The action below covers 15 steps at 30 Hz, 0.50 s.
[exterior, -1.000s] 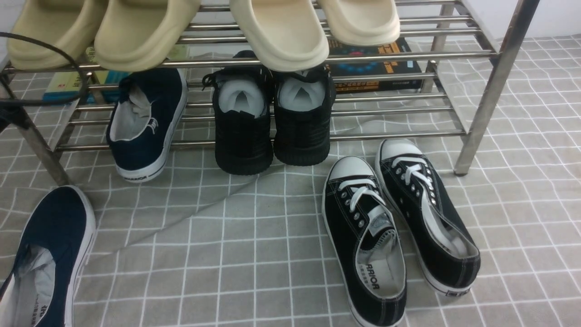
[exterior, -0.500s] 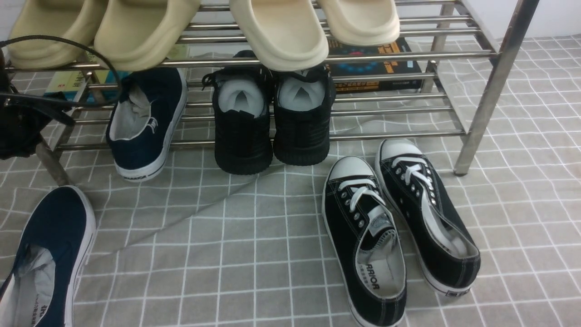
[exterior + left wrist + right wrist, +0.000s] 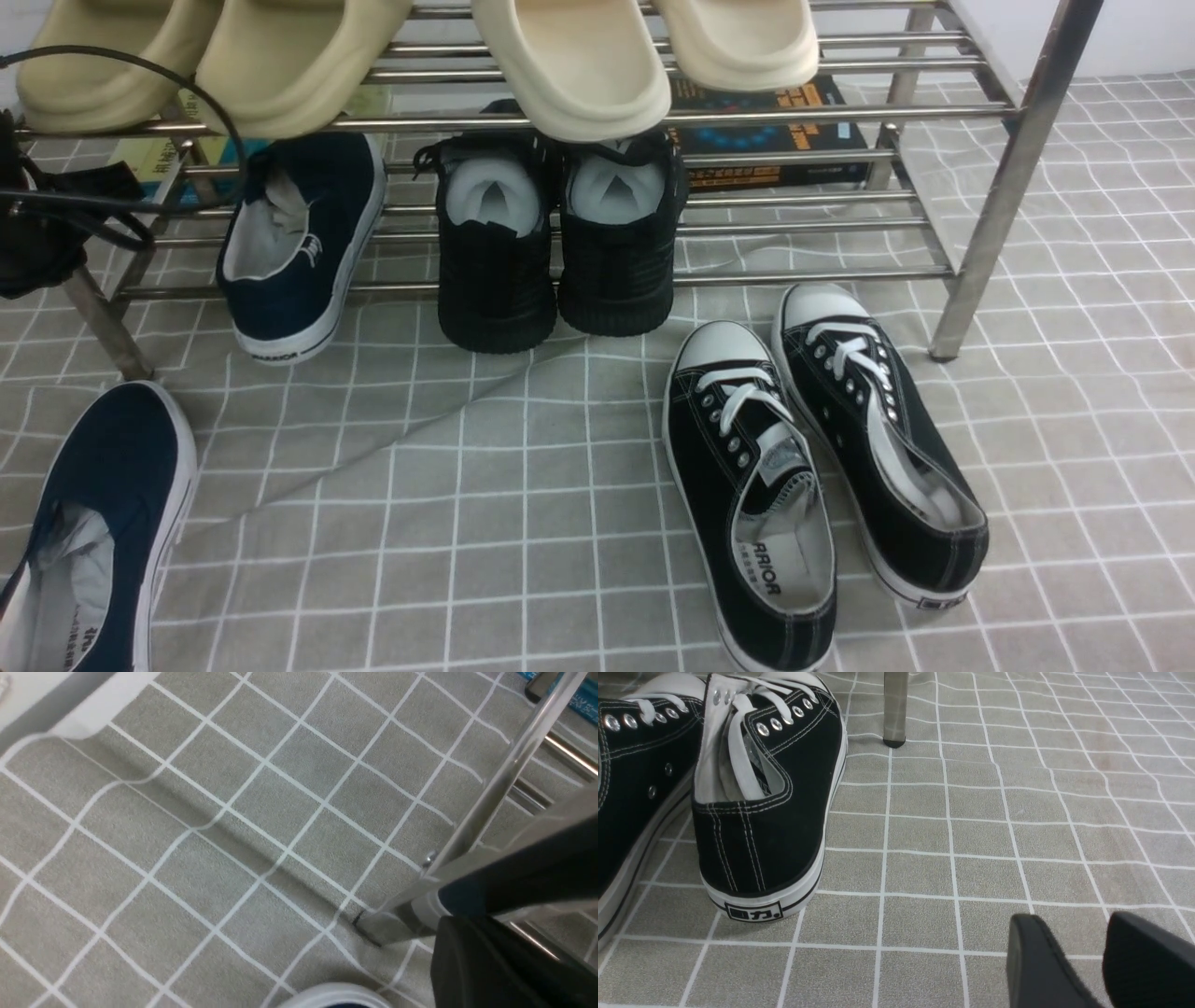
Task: Take the shoes off the shelf with your hand from the grey coffee tablecloth.
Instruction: 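Grasp the leftmost shoe on the bottom shelf of the shoe rack with the left gripper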
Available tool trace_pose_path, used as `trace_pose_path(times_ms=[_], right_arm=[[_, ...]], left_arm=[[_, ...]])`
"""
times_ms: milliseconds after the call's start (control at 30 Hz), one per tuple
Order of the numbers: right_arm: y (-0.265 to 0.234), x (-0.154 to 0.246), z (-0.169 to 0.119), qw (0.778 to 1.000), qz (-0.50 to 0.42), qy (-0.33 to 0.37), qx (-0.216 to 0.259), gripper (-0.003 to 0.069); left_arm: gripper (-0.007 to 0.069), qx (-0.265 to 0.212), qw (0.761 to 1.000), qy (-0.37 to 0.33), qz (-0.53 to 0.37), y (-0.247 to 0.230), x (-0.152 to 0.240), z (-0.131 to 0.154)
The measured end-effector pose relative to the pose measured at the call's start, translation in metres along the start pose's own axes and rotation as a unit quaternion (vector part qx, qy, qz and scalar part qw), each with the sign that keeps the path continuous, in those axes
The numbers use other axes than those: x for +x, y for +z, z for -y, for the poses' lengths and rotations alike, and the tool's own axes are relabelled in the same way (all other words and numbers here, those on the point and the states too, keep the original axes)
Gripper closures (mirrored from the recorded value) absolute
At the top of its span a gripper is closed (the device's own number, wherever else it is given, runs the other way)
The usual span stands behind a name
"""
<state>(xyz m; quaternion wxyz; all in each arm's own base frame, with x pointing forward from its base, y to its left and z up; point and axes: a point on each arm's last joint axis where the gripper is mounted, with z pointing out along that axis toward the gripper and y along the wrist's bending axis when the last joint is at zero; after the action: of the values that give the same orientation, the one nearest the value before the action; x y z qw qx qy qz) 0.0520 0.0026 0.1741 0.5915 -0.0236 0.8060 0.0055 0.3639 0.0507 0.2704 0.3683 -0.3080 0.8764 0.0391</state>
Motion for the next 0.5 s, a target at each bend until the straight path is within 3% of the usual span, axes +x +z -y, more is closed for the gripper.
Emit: trace_pose_path(times_ms=[133, 267, 367, 433, 467, 500], right_arm=[[0.000, 0.000, 0.000, 1.000, 0.000, 0.000, 0.000, 0.0420], [0.000, 0.000, 0.000, 1.000, 0.000, 0.000, 0.000, 0.0420], [0.000, 0.000, 0.000, 1.000, 0.000, 0.000, 0.000, 0.0420], [0.000, 0.000, 0.000, 1.000, 0.000, 0.000, 0.000, 0.0420], [0.000, 0.000, 0.000, 1.000, 0.000, 0.000, 0.000, 0.0420], [0.000, 0.000, 0.000, 1.000, 0.000, 0.000, 0.000, 0.0420]], left_arm=[[0.0614, -0.011, 1.000, -0.008, -0.012, -0.026, -0.001, -0.003], [0.0579, -0.001, 0.999, 0.026, -0.046, -0.056, 0.010, 0.009], [0.0514, 0.029, 0.996, 0.041, -0.079, -0.064, 0.025, 0.027], [0.0417, 0.058, 0.992, 0.028, -0.111, -0.064, 0.038, 0.042], [0.0417, 0.060, 0.991, 0.026, -0.113, -0.064, 0.038, 0.043], [0.0347, 0.069, 0.990, 0.004, -0.125, -0.060, 0.041, 0.047]])
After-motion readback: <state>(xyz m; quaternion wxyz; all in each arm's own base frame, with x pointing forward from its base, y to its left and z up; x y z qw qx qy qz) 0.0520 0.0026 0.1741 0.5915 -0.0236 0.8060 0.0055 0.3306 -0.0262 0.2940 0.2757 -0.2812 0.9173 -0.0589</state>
